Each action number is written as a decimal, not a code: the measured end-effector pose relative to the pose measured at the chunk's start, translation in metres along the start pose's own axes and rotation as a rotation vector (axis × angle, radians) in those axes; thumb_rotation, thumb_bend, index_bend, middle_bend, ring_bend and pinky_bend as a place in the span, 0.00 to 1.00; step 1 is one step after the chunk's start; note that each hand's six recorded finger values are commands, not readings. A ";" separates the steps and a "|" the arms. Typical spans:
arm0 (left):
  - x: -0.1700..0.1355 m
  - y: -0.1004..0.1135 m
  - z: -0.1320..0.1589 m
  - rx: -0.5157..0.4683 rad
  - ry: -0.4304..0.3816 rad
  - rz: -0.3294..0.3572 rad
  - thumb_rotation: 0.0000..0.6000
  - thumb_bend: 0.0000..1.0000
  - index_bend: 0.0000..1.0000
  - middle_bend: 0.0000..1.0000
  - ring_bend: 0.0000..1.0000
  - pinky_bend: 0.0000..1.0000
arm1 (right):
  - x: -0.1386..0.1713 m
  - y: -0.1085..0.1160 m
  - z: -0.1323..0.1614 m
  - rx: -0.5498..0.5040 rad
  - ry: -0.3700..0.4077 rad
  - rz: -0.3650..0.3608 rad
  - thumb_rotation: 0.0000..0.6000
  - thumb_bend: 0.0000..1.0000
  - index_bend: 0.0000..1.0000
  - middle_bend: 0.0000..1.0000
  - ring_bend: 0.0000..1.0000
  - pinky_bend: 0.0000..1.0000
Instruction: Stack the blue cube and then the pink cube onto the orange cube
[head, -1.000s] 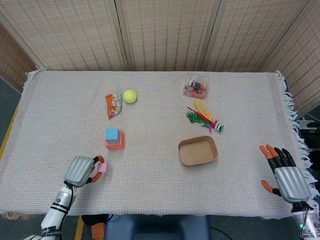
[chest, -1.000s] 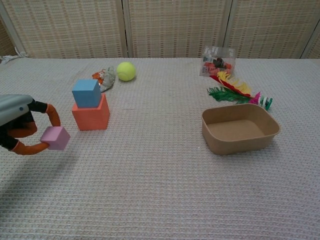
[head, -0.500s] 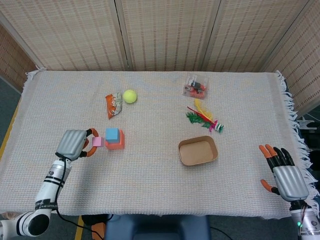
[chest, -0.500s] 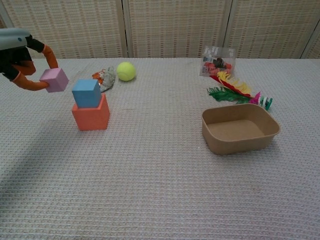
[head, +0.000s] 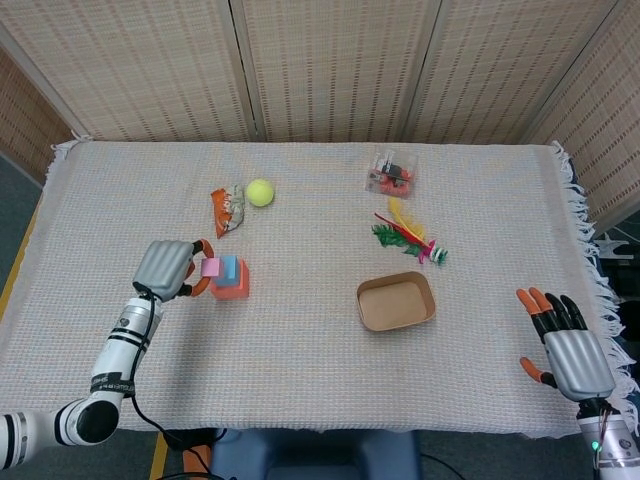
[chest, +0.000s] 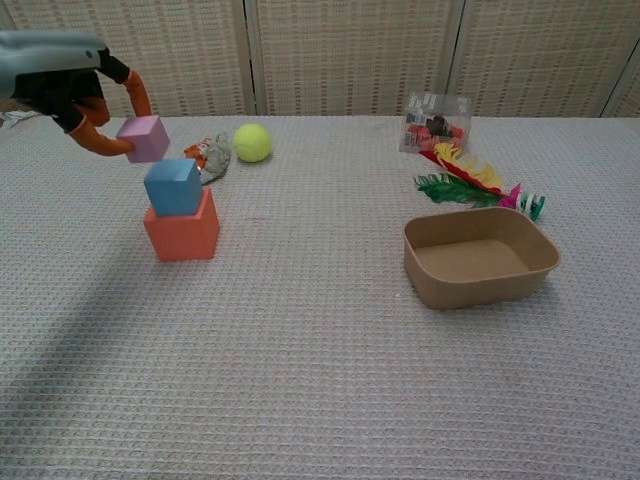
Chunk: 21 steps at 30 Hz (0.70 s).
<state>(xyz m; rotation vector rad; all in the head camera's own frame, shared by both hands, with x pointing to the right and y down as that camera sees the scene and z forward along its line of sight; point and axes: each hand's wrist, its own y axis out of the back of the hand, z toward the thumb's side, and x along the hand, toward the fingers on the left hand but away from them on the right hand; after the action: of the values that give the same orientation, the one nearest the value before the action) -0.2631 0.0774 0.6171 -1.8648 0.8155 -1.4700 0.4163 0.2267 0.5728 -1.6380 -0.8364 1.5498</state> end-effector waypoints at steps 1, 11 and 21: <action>0.002 -0.001 0.001 0.000 0.003 -0.003 1.00 0.37 0.50 1.00 1.00 1.00 | 0.000 0.002 0.000 -0.007 0.002 -0.011 1.00 0.14 0.00 0.00 0.00 0.00; 0.015 -0.009 -0.003 0.006 0.043 -0.021 1.00 0.37 0.50 1.00 1.00 1.00 | 0.004 0.009 -0.002 -0.028 0.008 -0.053 1.00 0.14 0.00 0.00 0.00 0.00; 0.019 -0.013 0.004 0.025 0.041 -0.020 1.00 0.37 0.50 1.00 1.00 1.00 | 0.004 0.008 -0.004 -0.024 0.000 -0.038 1.00 0.14 0.00 0.00 0.00 0.00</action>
<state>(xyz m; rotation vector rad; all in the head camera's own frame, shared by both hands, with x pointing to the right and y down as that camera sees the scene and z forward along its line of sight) -0.2546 0.0713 0.6381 -1.8352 0.7963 -1.5285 0.4202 0.2255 0.5645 -1.6300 -0.8848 1.5186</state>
